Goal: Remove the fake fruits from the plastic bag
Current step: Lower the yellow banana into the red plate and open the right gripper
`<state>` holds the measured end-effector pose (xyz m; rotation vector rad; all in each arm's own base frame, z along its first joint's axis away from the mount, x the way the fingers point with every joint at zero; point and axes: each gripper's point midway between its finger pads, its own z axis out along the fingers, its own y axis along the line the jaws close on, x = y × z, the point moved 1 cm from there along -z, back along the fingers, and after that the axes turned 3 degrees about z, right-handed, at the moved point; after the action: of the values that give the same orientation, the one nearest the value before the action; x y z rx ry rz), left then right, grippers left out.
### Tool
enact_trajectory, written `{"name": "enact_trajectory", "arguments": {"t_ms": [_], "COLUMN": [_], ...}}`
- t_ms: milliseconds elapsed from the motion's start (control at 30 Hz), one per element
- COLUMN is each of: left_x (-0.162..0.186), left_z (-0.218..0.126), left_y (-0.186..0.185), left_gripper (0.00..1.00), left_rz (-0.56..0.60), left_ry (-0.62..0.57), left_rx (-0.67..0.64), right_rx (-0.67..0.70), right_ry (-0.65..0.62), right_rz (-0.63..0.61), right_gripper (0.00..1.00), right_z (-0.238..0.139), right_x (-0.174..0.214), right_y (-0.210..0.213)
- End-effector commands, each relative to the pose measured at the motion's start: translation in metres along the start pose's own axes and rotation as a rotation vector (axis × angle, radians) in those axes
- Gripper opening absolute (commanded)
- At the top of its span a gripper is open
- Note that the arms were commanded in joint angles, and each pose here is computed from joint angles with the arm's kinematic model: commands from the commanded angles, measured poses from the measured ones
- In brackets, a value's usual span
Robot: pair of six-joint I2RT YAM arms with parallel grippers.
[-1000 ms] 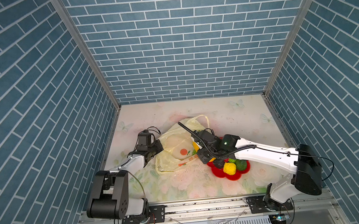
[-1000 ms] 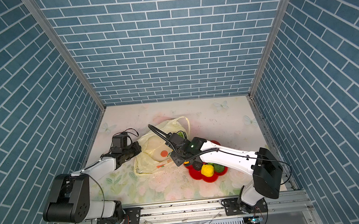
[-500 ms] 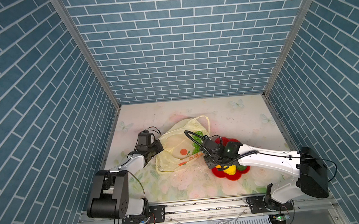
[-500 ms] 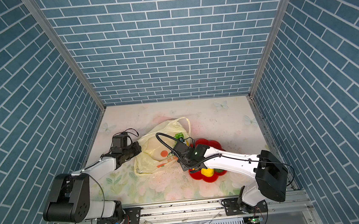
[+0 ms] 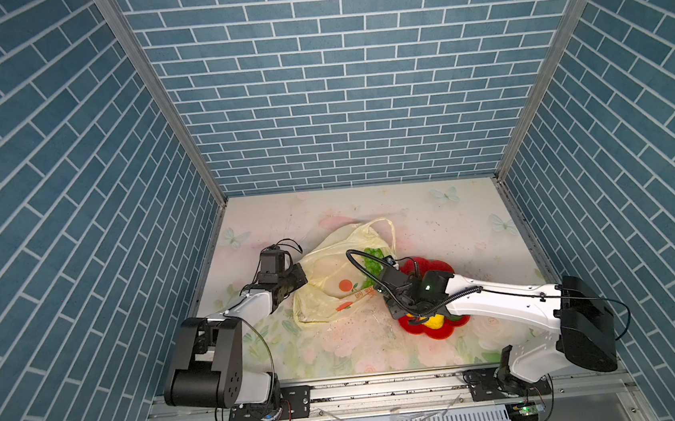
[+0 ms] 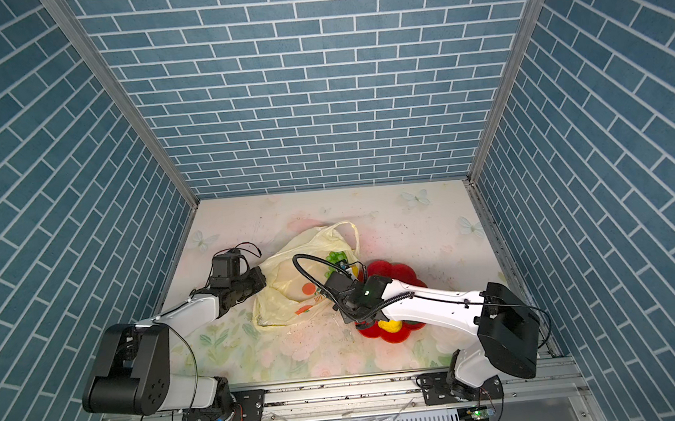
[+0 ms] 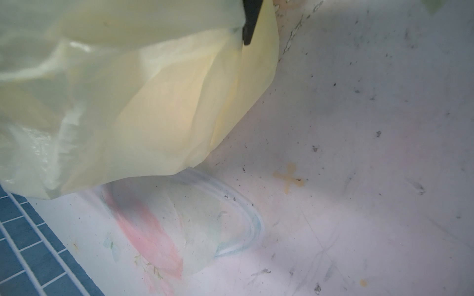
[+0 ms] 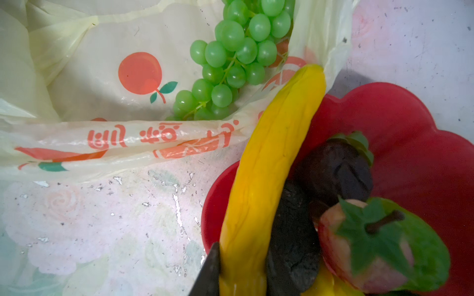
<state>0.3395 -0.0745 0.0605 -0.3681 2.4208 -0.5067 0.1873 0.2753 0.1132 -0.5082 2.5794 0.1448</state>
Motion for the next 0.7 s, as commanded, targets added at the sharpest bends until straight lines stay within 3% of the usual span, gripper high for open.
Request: {"name": "enact_trajectory", "arguments": {"t_ms": [0, 267, 667], "left_x": [-0.008, -0.008, -0.009], "left_z": [0.0, -0.001, -0.003], "left_y": [0.0, 0.0, -0.001], "left_gripper": [0.0, 0.0, 0.0], "left_rz": [0.012, 0.014, 0.016], "left_ry": [-0.013, -0.014, -0.019], "left_rx": [-0.01, -0.01, -0.009], "right_rx": [0.032, 0.044, 0.103], "right_ry": [-0.023, -0.059, -0.034], "right_rz": [0.035, 0.033, 0.05], "right_gripper": [0.19, 0.19, 0.2], "right_z": [-0.006, -0.017, -0.003], "right_x": [0.006, 0.007, 0.014], "right_y": [-0.01, -0.012, -0.016]}}
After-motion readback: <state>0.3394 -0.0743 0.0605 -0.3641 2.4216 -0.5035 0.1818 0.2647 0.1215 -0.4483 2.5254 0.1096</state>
